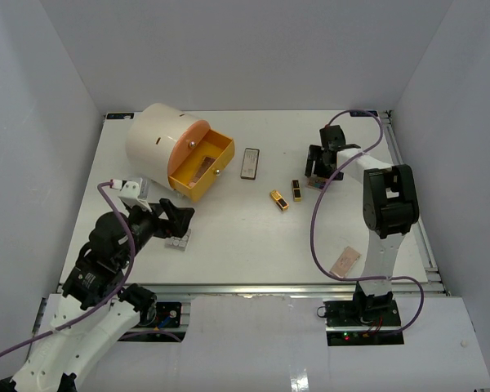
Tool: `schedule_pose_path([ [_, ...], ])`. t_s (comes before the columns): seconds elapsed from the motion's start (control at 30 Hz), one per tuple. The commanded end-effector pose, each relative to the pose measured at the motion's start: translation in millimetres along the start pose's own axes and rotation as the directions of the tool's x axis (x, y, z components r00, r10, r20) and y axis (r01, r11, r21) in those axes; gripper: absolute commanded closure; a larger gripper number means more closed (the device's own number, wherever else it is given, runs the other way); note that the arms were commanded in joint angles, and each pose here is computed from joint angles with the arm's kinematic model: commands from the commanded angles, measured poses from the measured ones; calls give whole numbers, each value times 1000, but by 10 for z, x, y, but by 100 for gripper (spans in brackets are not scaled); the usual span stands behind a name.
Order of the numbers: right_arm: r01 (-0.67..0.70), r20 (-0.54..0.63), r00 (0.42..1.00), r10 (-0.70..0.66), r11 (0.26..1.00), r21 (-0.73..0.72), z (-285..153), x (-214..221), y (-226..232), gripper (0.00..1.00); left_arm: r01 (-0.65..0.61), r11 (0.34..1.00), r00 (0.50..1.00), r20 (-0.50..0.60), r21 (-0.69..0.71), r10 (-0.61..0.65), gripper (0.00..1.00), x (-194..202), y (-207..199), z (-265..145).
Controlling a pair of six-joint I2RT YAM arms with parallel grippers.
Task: Organize the makeup
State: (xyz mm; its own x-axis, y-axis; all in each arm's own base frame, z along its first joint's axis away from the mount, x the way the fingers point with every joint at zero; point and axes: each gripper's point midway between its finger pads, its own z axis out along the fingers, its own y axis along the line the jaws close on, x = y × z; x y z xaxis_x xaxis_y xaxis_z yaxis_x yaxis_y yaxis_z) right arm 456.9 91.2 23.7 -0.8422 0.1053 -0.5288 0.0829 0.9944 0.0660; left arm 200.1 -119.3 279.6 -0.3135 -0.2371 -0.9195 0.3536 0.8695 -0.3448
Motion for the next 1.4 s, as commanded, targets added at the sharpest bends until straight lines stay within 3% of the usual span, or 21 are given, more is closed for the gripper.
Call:
schedule_pose_path([
  [0.0, -16, -76, 997, 14, 999, -32, -42, 303, 20, 27, 55, 998, 997, -48, -1, -55, 2, 179, 12, 38],
  [0.07, -7, -36, 999, 6, 999, -42, -123, 222, 22, 33, 75, 997, 996, -57, 0, -75, 2, 224, 11, 44],
  [0.23, 52, 130, 991, -33, 988, -146, -567, -153, 187, 57, 104, 995, 993, -63, 4, -104, 2, 279, 6, 34],
  [0.37, 228, 333, 934, -126, 930, -288, -1187, -477, 635, 67, 125, 992, 990, -62, -15, -126, 2, 298, 34, 34],
  [0.5, 521, 558, 788, -261, 765, -379, -1922, -645, 1389, 70, 159, 986, 982, -95, -57, -164, 2, 424, 98, 69],
  [0.63, 806, 743, 538, -397, 502, -316, -2498, -538, 2201, 74, 203, 974, 966, -139, -104, -216, 2, 604, 162, 118],
  [0.73, 896, 794, 416, -443, 350, -275, -2721, -376, 2747, 75, 235, 962, 954, -155, -137, -255, 2, 682, 197, 120],
  [0.83, 930, 829, 341, -444, 284, -231, -2870, -343, 3221, 75, 261, 952, 947, -148, -162, -285, 2, 692, 225, 88],
  [0.9, 935, 839, 330, -432, 275, -226, -2902, -324, 3421, 74, 275, 947, 944, -138, -167, -299, 2, 678, 230, 60],
  [1.07, 911, 839, 371, -398, 331, -246, -2794, -425, 3840, 72, 295, 939, 942, -111, -175, -316, 2, 628, 247, -65],
  [1.2, 900, 834, 382, -399, 364, -238, -2597, -474, 3926, 63, 316, 931, 937, -92, -181, -336, 2, 609, 261, -149],
  [1.3, 903, 834, 370, -409, 370, -219, -2498, -474, 3949, 51, 323, 929, 936, -83, -181, -341, 2, 599, 267, -168],
  [1.37, 906, 830, 362, -425, 371, -204, -2426, -468, 3934, 35, 324, 928, 936, -83, -184, -343, 2, 604, 270, -166],
])
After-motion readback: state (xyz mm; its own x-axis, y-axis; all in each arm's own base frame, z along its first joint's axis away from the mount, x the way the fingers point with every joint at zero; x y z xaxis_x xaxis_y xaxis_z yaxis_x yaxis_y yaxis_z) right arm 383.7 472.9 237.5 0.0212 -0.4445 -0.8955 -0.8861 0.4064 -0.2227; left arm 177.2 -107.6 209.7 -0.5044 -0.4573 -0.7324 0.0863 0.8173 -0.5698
